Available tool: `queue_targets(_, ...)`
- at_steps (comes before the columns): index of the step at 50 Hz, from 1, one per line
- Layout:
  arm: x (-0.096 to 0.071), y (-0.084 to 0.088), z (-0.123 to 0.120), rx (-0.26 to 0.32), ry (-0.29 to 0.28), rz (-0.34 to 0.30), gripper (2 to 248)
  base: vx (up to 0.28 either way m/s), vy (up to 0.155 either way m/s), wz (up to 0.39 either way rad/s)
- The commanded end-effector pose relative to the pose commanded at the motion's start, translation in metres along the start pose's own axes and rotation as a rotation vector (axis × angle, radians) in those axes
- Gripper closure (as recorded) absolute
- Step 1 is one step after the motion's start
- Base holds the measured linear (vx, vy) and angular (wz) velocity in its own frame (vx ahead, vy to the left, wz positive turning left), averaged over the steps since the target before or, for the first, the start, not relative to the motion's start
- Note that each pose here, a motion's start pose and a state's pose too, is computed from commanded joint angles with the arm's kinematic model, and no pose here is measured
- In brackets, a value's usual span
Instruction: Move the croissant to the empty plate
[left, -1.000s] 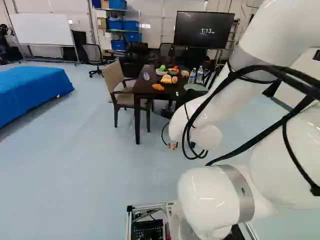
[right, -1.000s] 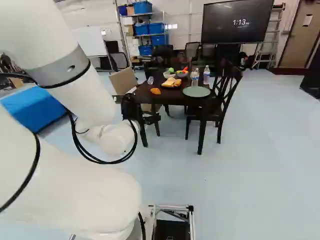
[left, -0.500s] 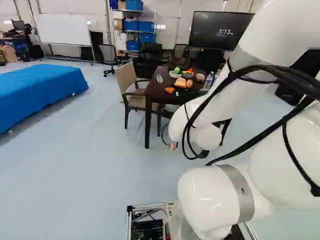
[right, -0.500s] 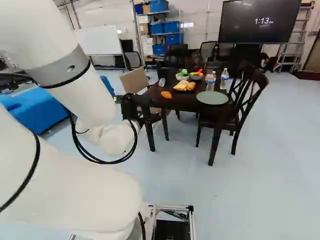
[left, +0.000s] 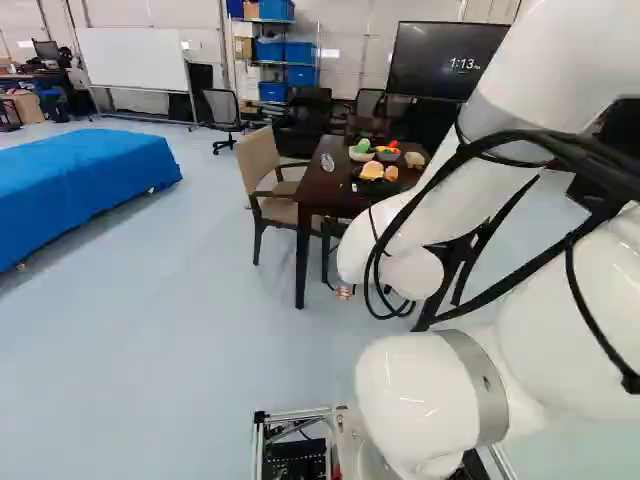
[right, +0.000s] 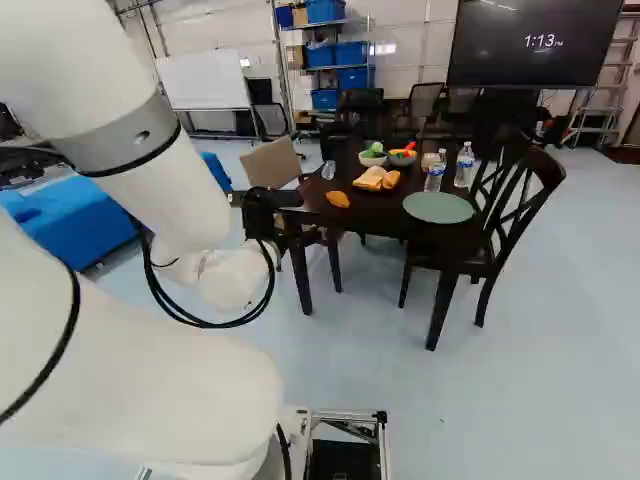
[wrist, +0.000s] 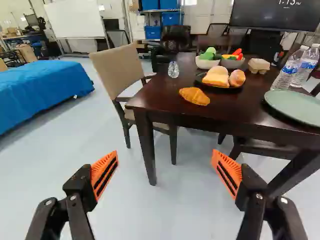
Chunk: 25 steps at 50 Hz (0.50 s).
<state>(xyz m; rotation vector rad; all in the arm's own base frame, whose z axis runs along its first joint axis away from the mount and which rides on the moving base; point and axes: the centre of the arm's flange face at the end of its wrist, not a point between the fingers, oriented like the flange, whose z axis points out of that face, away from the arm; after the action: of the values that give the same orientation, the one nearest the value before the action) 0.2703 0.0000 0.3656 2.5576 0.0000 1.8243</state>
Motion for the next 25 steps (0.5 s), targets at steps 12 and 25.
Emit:
queue_targets(12, 0.0000, 0.0000, 0.0000, 0.000, 0.000, 0.000, 3, 0.172, 0.001, -0.004)
queue_targets(25, 0.0000, 0.0000, 0.0000, 0.000, 0.000, 0.000, 3, 0.168, 0.000, -0.004)
